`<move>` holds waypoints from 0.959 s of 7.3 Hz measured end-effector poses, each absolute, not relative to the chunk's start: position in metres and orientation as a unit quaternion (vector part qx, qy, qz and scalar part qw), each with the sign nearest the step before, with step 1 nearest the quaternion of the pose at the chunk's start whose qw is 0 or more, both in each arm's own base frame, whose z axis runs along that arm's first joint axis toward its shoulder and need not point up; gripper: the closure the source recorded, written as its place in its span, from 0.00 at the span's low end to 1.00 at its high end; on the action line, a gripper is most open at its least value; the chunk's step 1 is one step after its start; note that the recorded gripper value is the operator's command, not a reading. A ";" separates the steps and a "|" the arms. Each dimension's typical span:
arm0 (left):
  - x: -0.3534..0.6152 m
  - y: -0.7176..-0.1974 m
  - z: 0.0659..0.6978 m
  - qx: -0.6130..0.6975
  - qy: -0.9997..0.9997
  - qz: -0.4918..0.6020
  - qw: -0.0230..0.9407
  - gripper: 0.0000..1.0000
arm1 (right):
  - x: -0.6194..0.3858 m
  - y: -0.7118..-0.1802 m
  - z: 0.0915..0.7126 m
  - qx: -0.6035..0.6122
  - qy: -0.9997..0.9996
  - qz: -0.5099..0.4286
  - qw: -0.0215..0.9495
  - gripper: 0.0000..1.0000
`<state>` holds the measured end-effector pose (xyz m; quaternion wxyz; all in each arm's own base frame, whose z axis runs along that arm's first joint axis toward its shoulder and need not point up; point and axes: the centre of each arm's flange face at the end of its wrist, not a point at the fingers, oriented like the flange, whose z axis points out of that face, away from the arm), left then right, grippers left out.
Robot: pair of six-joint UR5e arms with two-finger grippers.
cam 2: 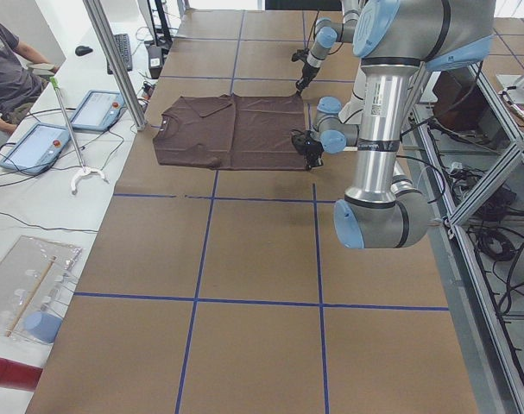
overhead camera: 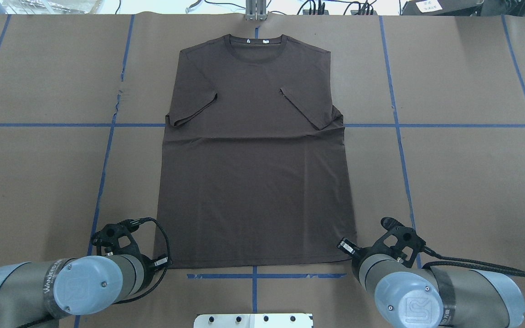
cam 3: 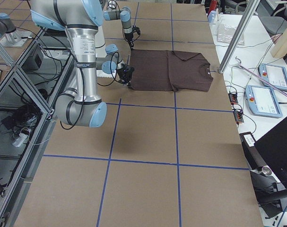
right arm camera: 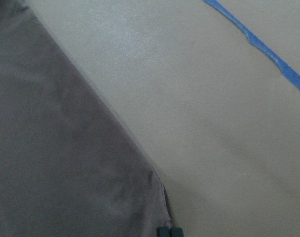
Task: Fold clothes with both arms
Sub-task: 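Grasp the hem corners with both grippers, then lift the hem with both grippers and fold it over toward the collar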
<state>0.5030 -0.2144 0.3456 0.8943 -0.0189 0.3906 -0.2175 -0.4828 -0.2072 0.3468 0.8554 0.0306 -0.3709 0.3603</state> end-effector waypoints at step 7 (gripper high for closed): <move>0.446 -0.170 0.267 -0.071 0.407 -0.214 0.885 1.00 | -0.436 -0.174 0.317 0.001 -0.403 0.333 0.852 1.00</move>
